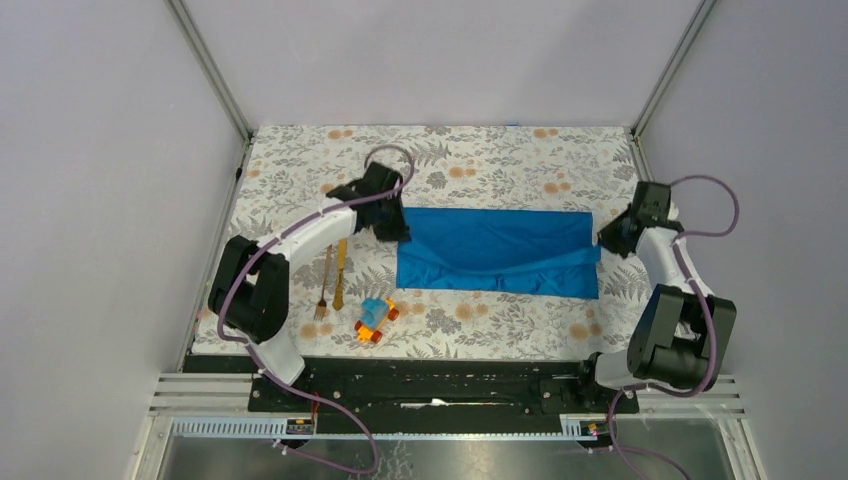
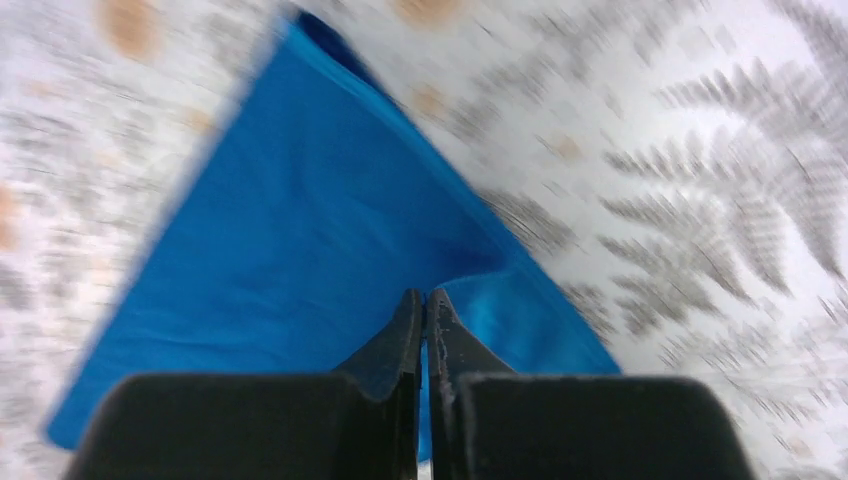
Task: Fold the napkin into a case and place the utensils inside
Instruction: Fold and flatten the napkin at the center of the board, then pick up the rectangle-folded napkin from the center of the board.
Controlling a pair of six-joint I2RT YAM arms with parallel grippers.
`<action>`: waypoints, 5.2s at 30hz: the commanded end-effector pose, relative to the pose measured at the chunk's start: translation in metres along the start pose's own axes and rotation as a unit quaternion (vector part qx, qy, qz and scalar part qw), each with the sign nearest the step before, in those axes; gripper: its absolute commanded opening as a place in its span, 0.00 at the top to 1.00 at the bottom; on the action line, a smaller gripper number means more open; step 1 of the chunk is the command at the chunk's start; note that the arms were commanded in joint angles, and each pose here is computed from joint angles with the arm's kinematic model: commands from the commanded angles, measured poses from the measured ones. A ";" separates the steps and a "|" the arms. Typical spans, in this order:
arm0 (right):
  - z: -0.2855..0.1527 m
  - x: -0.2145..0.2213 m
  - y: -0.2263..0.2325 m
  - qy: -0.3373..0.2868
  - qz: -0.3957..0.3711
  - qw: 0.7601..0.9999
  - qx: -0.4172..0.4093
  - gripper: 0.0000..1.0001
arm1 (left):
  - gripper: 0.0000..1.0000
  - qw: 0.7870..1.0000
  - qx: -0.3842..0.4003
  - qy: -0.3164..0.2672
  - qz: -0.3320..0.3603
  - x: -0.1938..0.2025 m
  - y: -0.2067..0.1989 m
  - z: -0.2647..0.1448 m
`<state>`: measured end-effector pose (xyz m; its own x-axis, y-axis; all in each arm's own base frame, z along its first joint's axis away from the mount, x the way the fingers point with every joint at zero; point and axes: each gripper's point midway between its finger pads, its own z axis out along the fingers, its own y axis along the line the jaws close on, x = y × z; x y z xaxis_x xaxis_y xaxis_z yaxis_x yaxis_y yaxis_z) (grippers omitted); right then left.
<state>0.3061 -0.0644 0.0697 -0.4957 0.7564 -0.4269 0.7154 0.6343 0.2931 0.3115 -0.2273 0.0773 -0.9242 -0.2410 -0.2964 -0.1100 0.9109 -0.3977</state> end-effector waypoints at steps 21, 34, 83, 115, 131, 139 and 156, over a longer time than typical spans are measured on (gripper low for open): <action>-0.029 -0.122 0.166 -0.049 -0.016 0.966 -0.253 1.00 | 1.00 0.974 0.104 -0.203 0.008 -0.194 -0.075 -0.053; -0.013 -0.011 0.044 -0.005 -0.039 0.993 -0.109 1.00 | 1.00 0.995 0.081 -0.054 -0.023 -0.024 -0.002 -0.025; -0.021 0.010 -0.017 -0.014 -0.031 0.999 -0.029 1.00 | 1.00 1.000 0.021 0.023 -0.006 0.058 0.023 0.000; 0.001 0.035 -0.042 0.024 -0.034 0.999 0.016 0.68 | 0.88 0.999 -0.029 0.037 -0.003 0.063 0.040 0.012; 0.004 0.054 0.027 0.076 -0.093 0.985 -0.126 0.28 | 0.55 0.993 0.108 0.032 0.038 0.034 -0.031 0.003; 0.027 0.069 -0.016 0.096 -0.059 0.992 -0.055 0.24 | 0.48 0.997 0.062 0.032 0.045 0.039 -0.003 0.028; 0.025 -0.013 0.169 0.049 -0.103 0.922 -0.371 0.00 | 0.23 0.946 0.315 -0.068 0.024 -0.098 -0.114 0.007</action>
<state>0.4018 0.0075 0.0866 -0.6517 0.6016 -0.4618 0.2598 0.7492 0.6093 0.3797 -0.2884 0.1346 -0.8767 -0.2391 -0.4173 0.1523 0.6849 -0.7125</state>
